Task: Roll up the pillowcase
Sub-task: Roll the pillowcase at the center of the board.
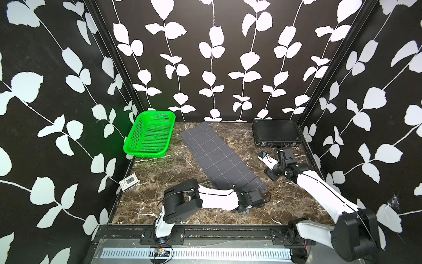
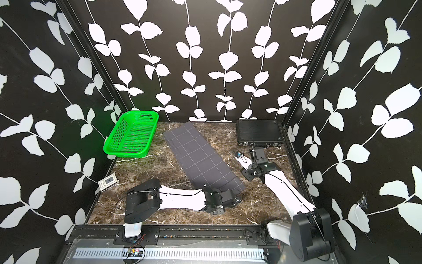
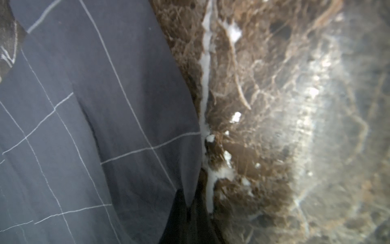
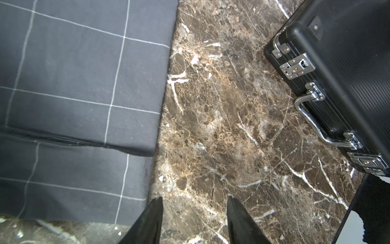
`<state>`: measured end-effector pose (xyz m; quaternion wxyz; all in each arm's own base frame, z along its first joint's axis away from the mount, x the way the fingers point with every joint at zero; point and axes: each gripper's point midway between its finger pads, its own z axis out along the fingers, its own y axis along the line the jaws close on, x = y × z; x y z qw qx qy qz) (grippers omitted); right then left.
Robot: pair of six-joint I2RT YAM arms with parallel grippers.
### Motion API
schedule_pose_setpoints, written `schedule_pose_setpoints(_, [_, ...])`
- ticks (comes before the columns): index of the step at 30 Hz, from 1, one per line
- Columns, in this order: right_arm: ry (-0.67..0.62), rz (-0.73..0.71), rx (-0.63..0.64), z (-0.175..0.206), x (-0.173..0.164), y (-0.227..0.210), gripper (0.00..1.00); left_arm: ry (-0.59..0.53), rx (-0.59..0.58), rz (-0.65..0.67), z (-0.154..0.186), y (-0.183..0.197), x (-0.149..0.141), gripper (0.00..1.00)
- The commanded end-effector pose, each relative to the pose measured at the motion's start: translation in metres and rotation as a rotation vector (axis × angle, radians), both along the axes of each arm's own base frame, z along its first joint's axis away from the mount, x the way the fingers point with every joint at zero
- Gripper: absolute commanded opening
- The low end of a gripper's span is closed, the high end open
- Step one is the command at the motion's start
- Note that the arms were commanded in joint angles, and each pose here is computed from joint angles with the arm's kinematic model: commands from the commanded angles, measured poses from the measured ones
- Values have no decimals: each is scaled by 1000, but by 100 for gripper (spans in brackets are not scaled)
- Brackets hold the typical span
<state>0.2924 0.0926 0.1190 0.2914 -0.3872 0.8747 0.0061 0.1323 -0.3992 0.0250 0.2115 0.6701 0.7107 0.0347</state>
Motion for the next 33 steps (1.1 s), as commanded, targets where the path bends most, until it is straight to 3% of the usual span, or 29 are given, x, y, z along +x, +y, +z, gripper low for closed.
schedule_pose_setpoints(1, [42,-3,12,-8,-18,-3,53,105,-119,-11,31,-8,-15,0])
schedule_pose_setpoints(8, [19,-13,-14,-2,-28,-11,55,349,-374,57,57,-13,-18,0])
schedule_pose_setpoints(17, [19,8,27,0,-34,-4,56,570,-489,202,52,1,5,0])
schedule_pose_setpoints(33, [15,70,88,8,-39,9,57,586,-583,422,46,36,46,0])
